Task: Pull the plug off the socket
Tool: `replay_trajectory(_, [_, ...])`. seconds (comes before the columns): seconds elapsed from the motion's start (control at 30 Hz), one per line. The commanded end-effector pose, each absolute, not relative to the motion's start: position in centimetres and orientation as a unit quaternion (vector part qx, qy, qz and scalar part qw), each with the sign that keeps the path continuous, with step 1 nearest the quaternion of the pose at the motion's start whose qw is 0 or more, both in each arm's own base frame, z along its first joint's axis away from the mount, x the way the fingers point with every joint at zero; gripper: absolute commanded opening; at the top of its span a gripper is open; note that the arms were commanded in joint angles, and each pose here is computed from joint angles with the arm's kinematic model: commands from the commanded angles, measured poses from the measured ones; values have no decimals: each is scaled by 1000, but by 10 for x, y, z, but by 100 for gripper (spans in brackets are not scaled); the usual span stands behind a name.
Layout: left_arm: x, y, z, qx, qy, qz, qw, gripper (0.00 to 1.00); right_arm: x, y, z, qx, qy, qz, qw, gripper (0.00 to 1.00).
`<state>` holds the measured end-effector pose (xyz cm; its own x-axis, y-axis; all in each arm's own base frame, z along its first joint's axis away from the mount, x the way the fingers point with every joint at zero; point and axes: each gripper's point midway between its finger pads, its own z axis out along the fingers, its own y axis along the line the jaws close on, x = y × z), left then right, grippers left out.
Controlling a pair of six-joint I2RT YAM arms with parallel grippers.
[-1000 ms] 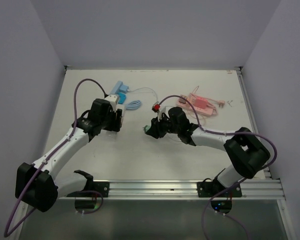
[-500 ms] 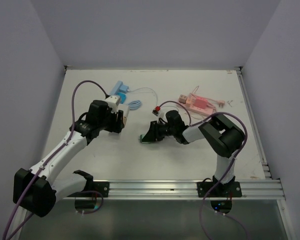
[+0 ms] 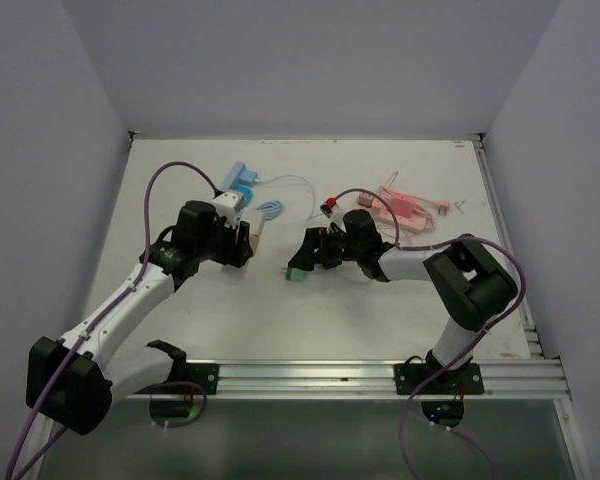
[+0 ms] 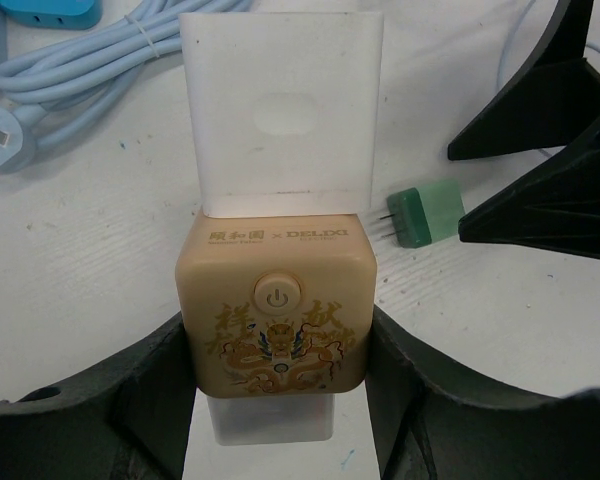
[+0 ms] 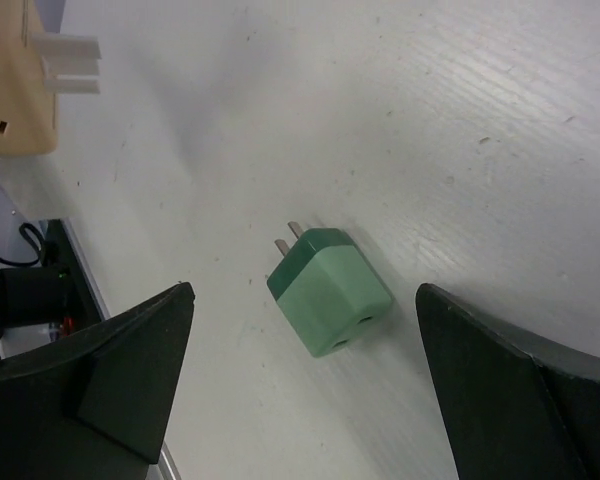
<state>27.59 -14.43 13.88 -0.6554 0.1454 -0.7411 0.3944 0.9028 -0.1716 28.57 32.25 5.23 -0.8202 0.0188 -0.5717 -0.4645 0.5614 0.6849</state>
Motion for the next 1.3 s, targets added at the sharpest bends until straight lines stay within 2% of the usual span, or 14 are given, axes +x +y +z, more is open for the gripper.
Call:
replay_trajectory(0.0, [293, -162, 180, 172, 848, -199, 460, 0, 299, 309, 78, -133, 844, 411, 317, 97])
replay_trajectory(0.3, [285, -175, 184, 192, 838, -224, 459, 0, 323, 323, 174, -80, 790, 471, 384, 99])
replay_trajectory(0.53, [281, -180, 188, 201, 831, -233, 464, 0, 346, 343, 219, -24, 753, 526, 395, 99])
replay_trajectory(0.87, [276, -187, 188, 212, 828, -239, 460, 0, 349, 381, 220, -28, 746, 553, 370, 94])
replay_trajectory(1.27, [277, -187, 187, 209, 829, -238, 460, 0, 336, 409, 212, -40, 751, 559, 350, 77])
